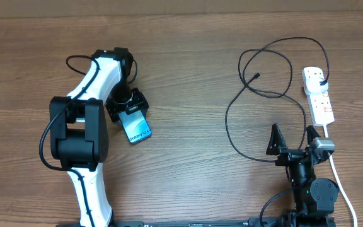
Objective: Plug charger to phone and switch on socket
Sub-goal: 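Lift the phone with the left gripper and tilt it upright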
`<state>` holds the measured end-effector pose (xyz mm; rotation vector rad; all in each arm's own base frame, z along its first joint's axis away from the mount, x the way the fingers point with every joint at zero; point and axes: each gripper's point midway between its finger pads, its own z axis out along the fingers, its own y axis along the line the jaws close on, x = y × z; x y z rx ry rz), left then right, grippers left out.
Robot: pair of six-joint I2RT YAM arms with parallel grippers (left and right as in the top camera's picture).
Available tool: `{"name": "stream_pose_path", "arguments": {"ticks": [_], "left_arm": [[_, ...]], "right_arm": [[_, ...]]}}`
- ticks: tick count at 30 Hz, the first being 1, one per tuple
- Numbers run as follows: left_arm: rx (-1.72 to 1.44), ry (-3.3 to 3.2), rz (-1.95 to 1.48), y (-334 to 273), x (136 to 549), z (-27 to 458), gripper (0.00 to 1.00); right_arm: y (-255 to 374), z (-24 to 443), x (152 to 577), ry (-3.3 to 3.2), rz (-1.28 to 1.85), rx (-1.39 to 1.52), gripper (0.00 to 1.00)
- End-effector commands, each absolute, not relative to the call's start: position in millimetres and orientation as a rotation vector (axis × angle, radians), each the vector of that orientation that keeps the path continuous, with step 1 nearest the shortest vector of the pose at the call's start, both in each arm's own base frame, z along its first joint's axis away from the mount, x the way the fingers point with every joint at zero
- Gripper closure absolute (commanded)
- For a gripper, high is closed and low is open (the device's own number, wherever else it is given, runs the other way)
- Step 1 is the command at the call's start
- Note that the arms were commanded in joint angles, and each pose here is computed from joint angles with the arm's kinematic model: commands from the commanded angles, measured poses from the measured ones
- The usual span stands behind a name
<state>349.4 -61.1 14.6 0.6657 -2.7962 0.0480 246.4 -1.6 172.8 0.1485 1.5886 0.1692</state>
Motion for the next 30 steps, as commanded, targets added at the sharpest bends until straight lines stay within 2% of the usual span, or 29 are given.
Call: {"name": "stream_pose_path", "arguments": {"ticks": [1,19,30], "left_arm": [[0.600,-2.808,0.147,-74.5,358.0,25.2,0.38],[0.350,-2.534,0.899,-158.5,340.4,77.3,0.36],[0.286,-2.342,1.209,-185.7,330.0,116.1,0.37]], "right_arm": [[0.0,170.5,246.4,1.588,0.171,0.139,0.00],[0.0,170.5,246.4,1.588,0.171,0.139,0.00],[0.0,170.5,246.4,1.588,0.171,0.139,0.00]]}}
